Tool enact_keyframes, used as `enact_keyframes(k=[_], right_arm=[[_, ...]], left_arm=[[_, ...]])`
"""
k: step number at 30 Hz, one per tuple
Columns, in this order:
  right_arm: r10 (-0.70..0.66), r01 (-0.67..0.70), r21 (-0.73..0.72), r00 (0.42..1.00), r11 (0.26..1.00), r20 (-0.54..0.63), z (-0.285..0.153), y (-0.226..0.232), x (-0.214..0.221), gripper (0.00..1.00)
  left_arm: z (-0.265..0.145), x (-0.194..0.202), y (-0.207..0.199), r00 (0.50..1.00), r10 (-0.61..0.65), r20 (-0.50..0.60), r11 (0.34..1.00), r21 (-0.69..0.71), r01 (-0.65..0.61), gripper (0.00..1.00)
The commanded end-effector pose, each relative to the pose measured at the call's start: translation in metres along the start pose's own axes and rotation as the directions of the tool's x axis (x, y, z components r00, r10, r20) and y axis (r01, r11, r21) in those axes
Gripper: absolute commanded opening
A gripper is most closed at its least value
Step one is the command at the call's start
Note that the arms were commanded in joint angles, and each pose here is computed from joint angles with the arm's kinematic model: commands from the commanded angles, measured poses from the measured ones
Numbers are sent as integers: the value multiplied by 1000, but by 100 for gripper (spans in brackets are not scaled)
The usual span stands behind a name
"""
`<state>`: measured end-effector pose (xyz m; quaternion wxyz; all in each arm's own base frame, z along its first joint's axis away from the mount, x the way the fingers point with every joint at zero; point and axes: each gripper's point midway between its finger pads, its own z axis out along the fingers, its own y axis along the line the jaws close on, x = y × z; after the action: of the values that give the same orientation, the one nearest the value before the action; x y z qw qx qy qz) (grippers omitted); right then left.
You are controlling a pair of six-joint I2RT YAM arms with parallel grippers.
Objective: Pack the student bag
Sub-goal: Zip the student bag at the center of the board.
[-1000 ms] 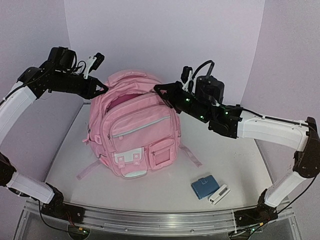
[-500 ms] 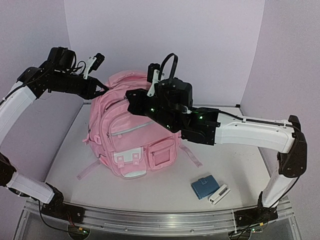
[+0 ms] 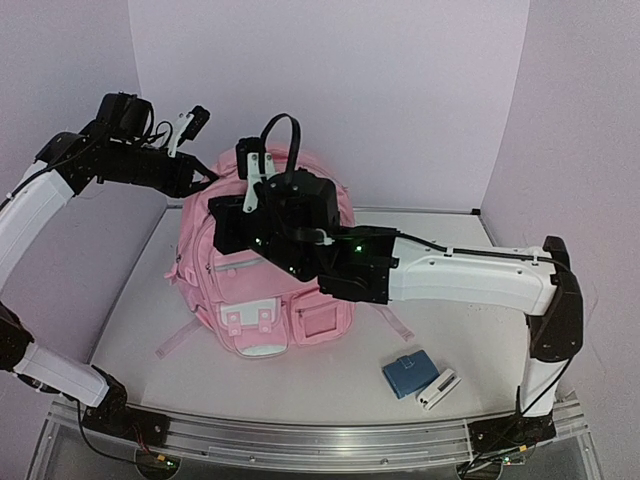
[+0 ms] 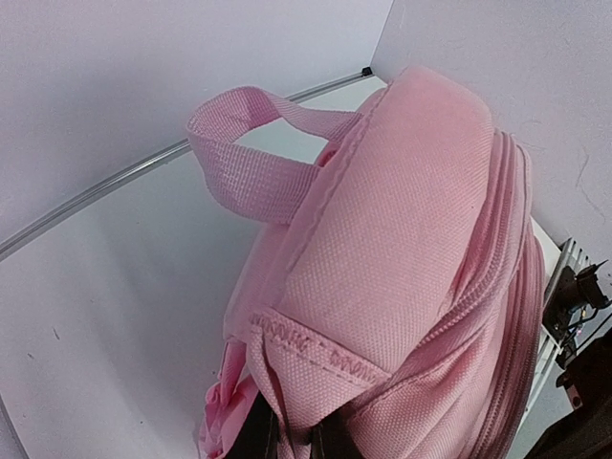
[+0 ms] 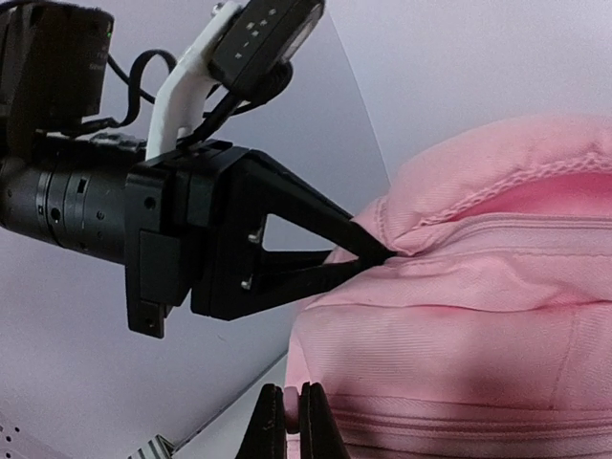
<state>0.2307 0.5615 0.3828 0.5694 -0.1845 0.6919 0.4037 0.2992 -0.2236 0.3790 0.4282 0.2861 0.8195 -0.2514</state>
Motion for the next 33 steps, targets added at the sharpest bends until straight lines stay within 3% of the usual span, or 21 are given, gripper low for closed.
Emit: enact_keyframes(k=[1, 16, 33], right_arm=[[-68, 71, -206, 997, 976, 25, -6, 71, -3, 0], [-420, 387, -210, 896, 898, -141, 7, 83, 118, 0], [-530, 477, -233, 781, 847, -329, 4, 51, 241, 0]], left_arm=[[-11, -32, -16, 995, -8, 103, 998, 62, 1, 6], [-12, -34, -16, 995, -12, 103, 998, 65, 5, 6], [-11, -32, -17, 995, -15, 99, 998, 67, 8, 6]])
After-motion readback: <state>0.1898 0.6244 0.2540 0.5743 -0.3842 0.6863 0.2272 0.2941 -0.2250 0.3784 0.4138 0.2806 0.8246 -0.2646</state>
